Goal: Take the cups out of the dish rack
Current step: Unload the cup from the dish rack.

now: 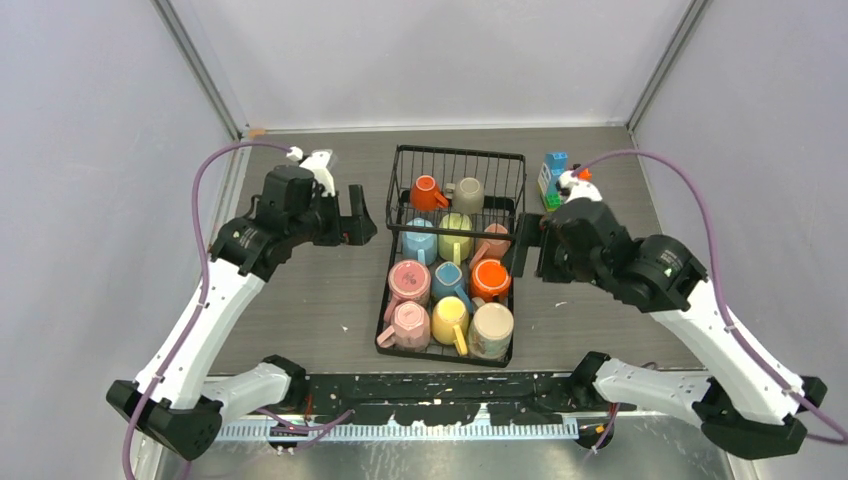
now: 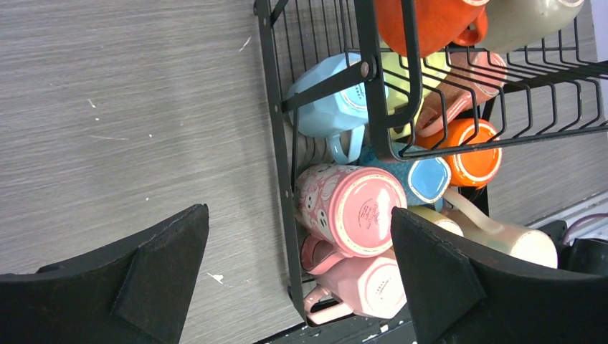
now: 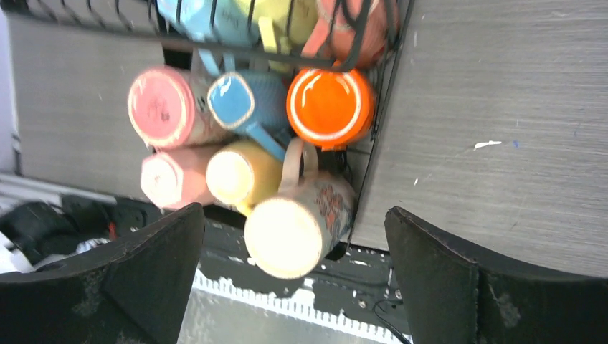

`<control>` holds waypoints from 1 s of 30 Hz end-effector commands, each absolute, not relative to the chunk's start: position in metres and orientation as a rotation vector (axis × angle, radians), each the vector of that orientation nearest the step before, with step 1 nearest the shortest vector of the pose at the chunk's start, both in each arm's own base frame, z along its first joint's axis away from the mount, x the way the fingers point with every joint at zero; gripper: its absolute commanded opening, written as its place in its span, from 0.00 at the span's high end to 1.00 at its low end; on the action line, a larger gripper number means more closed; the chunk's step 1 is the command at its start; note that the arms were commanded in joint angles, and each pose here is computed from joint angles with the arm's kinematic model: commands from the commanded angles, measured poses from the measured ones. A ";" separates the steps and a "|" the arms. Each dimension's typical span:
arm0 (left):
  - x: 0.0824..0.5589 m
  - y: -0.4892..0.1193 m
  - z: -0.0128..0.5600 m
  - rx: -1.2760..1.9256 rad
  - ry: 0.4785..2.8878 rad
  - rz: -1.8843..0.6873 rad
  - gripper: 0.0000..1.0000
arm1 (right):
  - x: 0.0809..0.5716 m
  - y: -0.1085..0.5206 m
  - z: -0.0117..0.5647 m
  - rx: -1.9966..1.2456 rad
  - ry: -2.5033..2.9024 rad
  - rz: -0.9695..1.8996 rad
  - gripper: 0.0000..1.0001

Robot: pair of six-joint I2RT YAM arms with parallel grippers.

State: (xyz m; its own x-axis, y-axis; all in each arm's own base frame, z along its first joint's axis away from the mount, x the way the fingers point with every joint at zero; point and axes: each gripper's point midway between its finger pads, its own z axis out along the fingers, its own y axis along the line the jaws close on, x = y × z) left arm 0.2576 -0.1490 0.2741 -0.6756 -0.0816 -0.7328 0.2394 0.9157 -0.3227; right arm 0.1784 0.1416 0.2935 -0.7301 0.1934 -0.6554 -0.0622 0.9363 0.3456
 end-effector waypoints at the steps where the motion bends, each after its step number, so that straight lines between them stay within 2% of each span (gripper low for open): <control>1: 0.253 -0.153 0.283 0.114 2.221 -0.566 0.00 | 0.158 0.144 0.269 0.074 2.397 0.337 0.00; 12: 0.253 -0.143 0.293 0.085 2.190 -0.523 0.00 | 0.141 0.196 0.197 -0.157 2.474 0.342 0.00; 24: 0.253 -0.141 0.291 0.081 2.197 -0.507 0.00 | 0.127 0.212 0.177 -0.231 2.525 0.366 0.00; 30: 0.253 -0.143 0.288 0.086 2.204 -0.510 0.00 | 0.122 0.207 0.167 -0.247 2.550 0.282 0.00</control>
